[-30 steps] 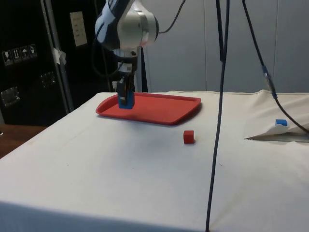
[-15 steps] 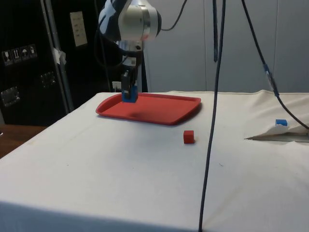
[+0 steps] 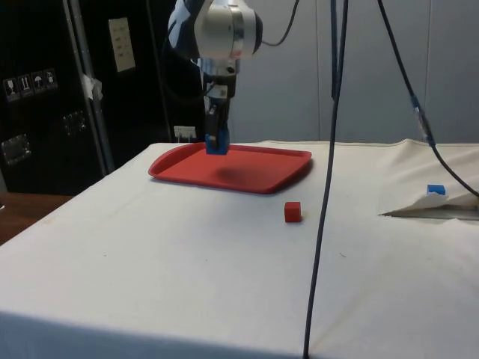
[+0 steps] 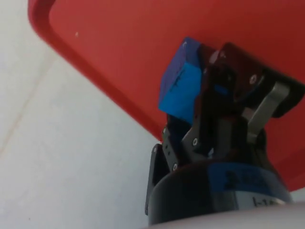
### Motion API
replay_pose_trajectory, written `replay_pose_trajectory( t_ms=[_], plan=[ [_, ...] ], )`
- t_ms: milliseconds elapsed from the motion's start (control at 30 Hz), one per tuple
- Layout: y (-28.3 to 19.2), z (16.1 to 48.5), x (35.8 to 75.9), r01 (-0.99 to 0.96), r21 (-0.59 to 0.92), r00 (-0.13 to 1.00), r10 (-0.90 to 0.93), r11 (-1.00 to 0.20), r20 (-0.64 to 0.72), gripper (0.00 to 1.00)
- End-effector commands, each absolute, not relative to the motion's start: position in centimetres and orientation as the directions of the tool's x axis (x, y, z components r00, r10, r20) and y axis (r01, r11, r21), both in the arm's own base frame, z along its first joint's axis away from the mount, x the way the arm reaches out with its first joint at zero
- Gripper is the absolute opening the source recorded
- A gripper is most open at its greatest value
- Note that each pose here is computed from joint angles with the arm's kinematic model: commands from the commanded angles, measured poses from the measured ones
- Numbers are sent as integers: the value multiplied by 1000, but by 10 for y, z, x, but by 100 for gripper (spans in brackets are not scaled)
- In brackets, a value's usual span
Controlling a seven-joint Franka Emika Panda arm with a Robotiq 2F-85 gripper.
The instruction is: Pick up the largest block and place it onto the tray.
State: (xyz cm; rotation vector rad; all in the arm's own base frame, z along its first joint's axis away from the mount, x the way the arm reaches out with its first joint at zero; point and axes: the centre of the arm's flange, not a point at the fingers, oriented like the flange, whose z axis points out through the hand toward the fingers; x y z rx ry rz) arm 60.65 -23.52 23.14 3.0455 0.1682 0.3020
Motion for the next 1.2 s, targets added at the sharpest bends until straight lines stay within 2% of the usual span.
replay_pose_trajectory(
  t_ms=[0, 300, 667, 700, 800, 833, 867, 1000, 1033, 1167],
  plan=[
    [-242, 225, 608, 104, 81, 974, 118, -991, 194, 0],
    [-248, 194, 607, 105, 84, 973, 120, -991, 199, 0],
    [-246, 190, 607, 102, 85, 973, 117, -991, 198, 1],
    [-246, 190, 607, 101, 84, 973, 116, -991, 198, 7],
    [-246, 190, 606, 100, 83, 974, 115, -991, 196, 34],
    [-246, 190, 607, 101, 84, 973, 116, -991, 198, 34],
    [-246, 190, 606, 101, 83, 974, 115, -991, 197, 55],
    [-246, 190, 606, 101, 83, 974, 115, -991, 197, 94],
    [-246, 190, 606, 101, 83, 974, 115, -991, 197, 100],
    [-246, 190, 606, 101, 83, 974, 116, -991, 196, 100]
  ],
)
